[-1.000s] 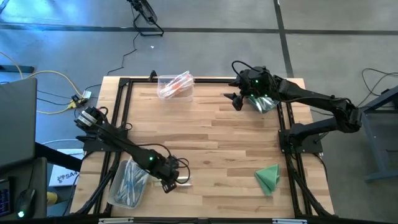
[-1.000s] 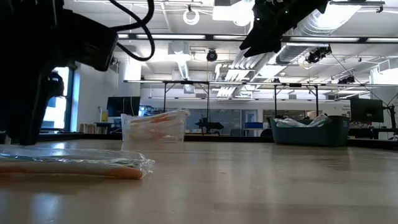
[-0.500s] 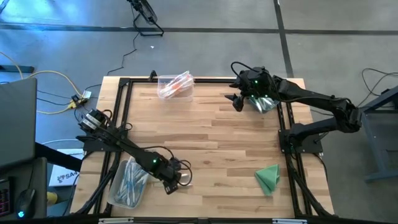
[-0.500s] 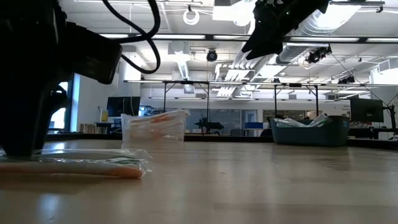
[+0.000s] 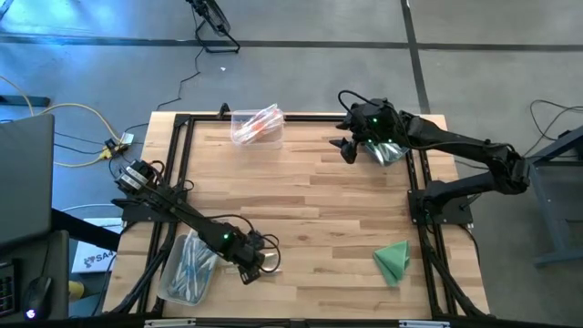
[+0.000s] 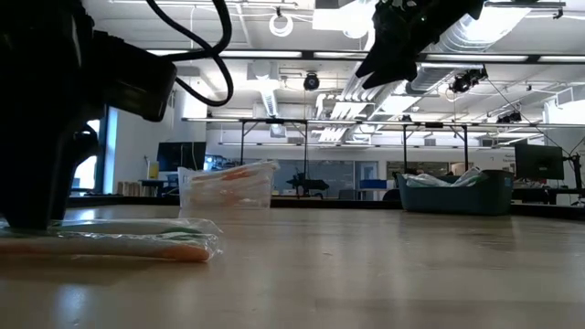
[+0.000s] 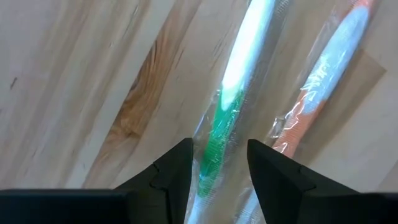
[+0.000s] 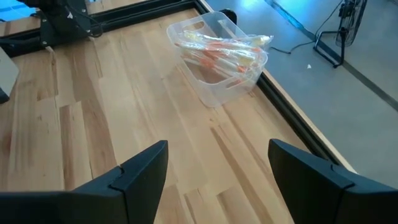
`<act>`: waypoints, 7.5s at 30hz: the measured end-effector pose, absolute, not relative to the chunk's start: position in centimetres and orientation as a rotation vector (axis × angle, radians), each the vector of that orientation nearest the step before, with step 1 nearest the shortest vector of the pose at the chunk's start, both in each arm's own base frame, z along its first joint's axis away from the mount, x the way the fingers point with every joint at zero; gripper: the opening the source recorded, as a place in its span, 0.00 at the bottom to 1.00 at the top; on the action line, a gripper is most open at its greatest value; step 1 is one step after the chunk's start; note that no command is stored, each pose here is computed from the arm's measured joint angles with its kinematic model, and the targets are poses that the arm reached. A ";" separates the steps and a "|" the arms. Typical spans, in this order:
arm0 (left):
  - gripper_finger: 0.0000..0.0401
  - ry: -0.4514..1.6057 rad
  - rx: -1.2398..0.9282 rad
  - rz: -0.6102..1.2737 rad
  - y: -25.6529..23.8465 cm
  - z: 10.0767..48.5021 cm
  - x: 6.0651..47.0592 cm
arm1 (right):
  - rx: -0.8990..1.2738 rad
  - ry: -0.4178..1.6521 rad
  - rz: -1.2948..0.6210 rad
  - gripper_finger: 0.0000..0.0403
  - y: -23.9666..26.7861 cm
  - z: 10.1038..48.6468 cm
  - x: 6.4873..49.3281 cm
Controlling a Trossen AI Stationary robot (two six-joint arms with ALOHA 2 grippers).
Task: Pick & Place Toothbrushes
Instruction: Put the green toothbrush into the blue bin
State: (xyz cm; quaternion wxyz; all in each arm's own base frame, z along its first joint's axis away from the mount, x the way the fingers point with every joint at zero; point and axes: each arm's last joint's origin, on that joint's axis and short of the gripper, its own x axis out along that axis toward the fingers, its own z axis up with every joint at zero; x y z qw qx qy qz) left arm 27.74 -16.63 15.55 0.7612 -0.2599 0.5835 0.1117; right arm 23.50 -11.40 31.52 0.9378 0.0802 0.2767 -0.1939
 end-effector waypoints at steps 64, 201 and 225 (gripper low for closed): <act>0.02 0.992 -0.406 0.107 1.8 15.1 33.5 | 0.493 0.269 -0.125 0.67 -11.3 26.4 13.9; 0.03 0.172 -0.361 0.100 10.4 30.4 39.8 | 0.369 -0.239 -0.157 0.05 -9.7 23.6 20.5; 0.34 0.166 -0.324 0.127 10.4 30.4 39.8 | 0.372 -0.239 -0.170 0.05 -9.8 23.5 20.5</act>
